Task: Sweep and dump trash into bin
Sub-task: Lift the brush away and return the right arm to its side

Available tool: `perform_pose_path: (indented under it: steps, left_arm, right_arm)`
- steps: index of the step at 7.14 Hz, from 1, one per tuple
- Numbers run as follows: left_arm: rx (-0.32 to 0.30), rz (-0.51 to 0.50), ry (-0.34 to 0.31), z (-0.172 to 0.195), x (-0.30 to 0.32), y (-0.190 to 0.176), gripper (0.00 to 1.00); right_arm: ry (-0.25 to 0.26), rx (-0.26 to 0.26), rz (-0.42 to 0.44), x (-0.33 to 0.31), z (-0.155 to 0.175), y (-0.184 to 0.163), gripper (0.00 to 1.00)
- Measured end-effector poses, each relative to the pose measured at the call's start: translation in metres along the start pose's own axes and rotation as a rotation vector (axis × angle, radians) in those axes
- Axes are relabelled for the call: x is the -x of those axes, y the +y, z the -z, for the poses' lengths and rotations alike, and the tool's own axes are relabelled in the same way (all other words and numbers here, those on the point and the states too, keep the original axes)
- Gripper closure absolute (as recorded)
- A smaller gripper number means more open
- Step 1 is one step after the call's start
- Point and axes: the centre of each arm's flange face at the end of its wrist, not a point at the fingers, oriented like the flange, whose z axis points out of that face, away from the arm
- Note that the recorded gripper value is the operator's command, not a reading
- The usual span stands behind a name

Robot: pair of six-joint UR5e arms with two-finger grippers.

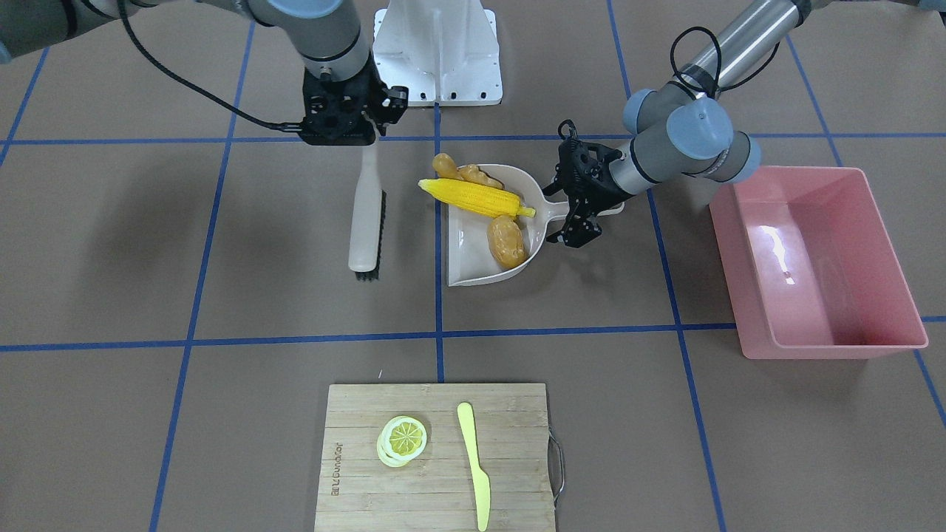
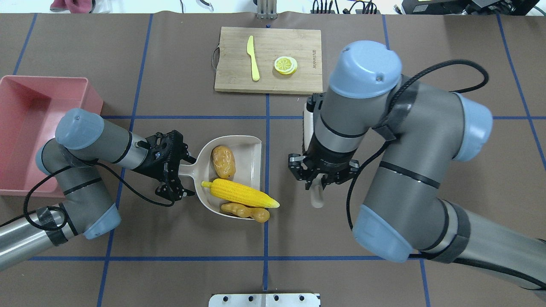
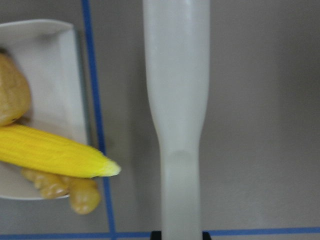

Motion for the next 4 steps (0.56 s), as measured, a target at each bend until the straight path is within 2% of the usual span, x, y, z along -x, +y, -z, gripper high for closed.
perform_pose_path:
  steps: [2, 4]
  left_arm:
    - [0.001, 0.001, -0.004, 0.0, 0.001, 0.0, 0.27]
    - [0.003, 0.001, -0.011, 0.0, 0.001, 0.001, 0.38]
  right_arm:
    - [0.051, -0.037, 0.036, -0.095, 0.008, -0.025, 1.0]
    - [0.116, -0.045, 0.096, -0.191, 0.012, -0.041, 1.0]
